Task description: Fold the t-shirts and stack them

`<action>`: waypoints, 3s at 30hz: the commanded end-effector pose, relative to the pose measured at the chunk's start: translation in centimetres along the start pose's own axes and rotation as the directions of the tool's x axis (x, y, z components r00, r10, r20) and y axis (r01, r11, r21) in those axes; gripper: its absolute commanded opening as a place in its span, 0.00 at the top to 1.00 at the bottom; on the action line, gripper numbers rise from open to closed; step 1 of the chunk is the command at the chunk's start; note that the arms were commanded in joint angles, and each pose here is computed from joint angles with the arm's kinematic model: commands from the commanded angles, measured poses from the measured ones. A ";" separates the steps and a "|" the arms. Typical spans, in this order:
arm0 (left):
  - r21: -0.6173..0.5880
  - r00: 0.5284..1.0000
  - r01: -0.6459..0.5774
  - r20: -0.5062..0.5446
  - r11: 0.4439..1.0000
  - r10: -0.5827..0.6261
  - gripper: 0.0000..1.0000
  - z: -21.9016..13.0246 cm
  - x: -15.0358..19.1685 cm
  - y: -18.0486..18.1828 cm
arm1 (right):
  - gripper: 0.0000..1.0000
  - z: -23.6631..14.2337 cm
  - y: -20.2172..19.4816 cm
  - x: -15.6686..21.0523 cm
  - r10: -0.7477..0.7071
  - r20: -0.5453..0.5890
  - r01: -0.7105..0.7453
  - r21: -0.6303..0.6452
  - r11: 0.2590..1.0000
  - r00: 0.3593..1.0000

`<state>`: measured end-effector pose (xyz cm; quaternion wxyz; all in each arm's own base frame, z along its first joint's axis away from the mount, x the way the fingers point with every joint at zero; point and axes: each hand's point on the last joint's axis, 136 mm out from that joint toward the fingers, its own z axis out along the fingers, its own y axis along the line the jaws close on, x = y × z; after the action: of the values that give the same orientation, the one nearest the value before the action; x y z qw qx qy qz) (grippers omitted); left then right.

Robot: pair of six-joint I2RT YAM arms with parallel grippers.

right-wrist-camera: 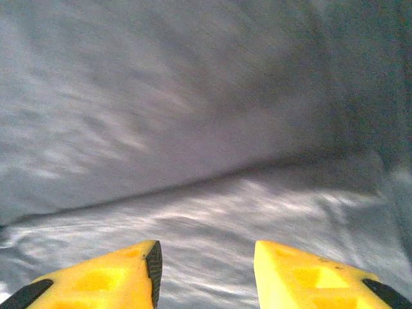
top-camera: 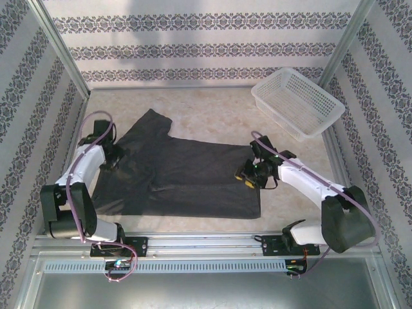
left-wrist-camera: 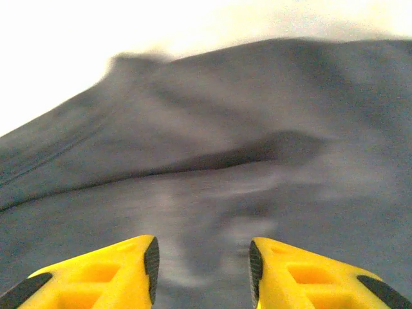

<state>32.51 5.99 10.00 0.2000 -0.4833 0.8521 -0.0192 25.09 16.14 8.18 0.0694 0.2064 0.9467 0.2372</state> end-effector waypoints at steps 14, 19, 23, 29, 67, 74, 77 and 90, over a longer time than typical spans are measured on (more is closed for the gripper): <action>0.300 0.946 -0.318 0.158 0.899 0.282 0.56 9.8 -7.9 -21.0 | 0.55 -3.8 9.0 -10.1 -0.160 0.215 0.212 -0.245 0.946 0.963; 0.253 0.924 -0.380 0.158 0.890 0.350 0.52 12.7 -7.7 -23.2 | 0.56 -3.1 7.8 -9.7 -0.117 0.196 0.165 -0.250 0.954 0.974; 0.207 0.913 -0.403 0.161 0.891 0.376 0.49 14.3 -7.6 -24.3 | 0.56 -2.9 7.3 -9.4 -0.098 0.184 0.142 -0.241 0.960 0.978; 0.146 0.902 -0.431 0.110 0.891 0.418 0.47 16.0 -6.1 -24.6 | 0.56 -2.8 7.0 -9.5 -0.091 0.176 0.132 -0.235 0.963 0.980; 0.128 0.870 -0.491 0.035 0.862 0.491 1.00 7.0 -3.6 -24.8 | 0.65 5.1 -3.1 -17.9 0.161 0.282 -0.242 0.279 0.929 0.946; 0.150 0.875 -0.481 0.025 0.864 0.483 1.00 6.4 -3.1 -24.3 | 0.65 5.5 -4.5 -17.7 0.136 0.248 -0.224 0.375 0.900 0.959; 0.152 0.877 -0.479 0.032 0.865 0.480 1.00 5.9 -3.3 -24.1 | 0.65 5.5 -4.9 -17.6 0.120 0.216 -0.201 0.409 0.890 0.969; 0.140 0.885 -0.465 0.045 0.874 0.463 1.00 2.7 -3.0 -21.5 | 1.00 3.8 -2.3 -18.5 -0.023 0.218 -0.056 0.347 0.936 0.976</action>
<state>53.20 -3.09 10.26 0.2093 -0.2391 0.9477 -0.0293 41.31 8.10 2.01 0.0990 0.2755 0.9558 0.0286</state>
